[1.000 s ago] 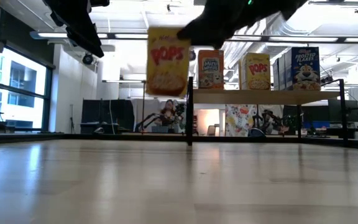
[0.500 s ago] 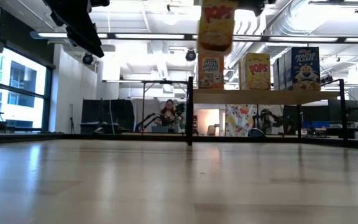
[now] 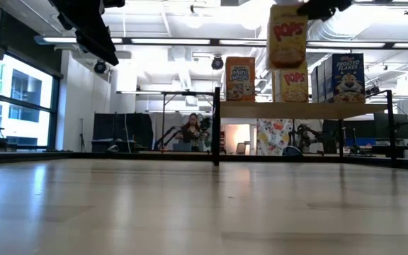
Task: Stack cereal on shelf
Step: Put the yellow cereal box on the shelf aligned with the other yellow cereal boxes
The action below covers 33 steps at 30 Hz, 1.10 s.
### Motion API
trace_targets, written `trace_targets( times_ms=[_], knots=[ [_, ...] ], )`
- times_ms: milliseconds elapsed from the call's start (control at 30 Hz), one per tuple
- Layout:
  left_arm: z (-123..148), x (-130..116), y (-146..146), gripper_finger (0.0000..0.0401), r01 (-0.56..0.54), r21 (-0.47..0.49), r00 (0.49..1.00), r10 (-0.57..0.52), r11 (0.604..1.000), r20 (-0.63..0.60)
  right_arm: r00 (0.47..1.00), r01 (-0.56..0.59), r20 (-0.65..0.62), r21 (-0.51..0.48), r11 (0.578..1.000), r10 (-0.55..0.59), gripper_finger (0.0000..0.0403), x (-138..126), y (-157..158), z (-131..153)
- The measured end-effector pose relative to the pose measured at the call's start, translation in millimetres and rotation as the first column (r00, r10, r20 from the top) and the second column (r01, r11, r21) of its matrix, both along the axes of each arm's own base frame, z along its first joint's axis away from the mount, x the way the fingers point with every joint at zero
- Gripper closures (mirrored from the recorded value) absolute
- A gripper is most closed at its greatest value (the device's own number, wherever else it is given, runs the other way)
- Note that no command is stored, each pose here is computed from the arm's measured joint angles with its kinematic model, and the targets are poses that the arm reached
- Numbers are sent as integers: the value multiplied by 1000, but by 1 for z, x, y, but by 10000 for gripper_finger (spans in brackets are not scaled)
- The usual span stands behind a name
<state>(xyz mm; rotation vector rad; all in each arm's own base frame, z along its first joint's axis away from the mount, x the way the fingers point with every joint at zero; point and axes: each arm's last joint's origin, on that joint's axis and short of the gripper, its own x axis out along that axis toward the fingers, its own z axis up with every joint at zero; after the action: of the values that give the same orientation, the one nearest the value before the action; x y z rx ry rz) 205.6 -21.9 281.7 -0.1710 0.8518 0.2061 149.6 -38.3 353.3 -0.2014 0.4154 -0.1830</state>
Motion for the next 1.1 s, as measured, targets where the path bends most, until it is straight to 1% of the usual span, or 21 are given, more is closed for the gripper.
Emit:
trace_targets(
  times_ms=[200, 300, 533, 700, 800, 933, 1100],
  knots=[
    [0, 0, 0, 201, 0, 0, 1000, 0, 1000, 0, 993, 33, -110, 19, 999, -30, 238, -8, -11, -10],
    [0, 0, 0, 201, 0, 0, 1000, 0, 1000, 0, 988, 41, -147, 8, 999, -39, 238, -12, -15, -13],
    [0, 0, 0, 201, 0, 0, 1000, 0, 1000, 0, 982, 79, -171, -40, 996, -85, 238, -17, -26, -14],
    [0, 0, 0, 201, -1, 0, 1000, 1, 1000, 0, 988, 29, -153, 14, 999, -26, 238, -20, -30, -13],
    [0, 0, 0, 201, 0, 0, 1000, 0, 1000, 0, 988, 19, -152, 39, 999, -13, 238, -25, -30, -7],
    [1, 1, 0, 201, 0, -1, 1000, 0, 1000, 9, 990, 20, -142, 47, 999, -13, 238, -33, -28, 10],
    [3, 4, 0, 201, 0, -6, 999, 0, 1000, 49, 997, -27, -70, 13, 1000, 28, 238, -41, -24, 35]
  ],
)
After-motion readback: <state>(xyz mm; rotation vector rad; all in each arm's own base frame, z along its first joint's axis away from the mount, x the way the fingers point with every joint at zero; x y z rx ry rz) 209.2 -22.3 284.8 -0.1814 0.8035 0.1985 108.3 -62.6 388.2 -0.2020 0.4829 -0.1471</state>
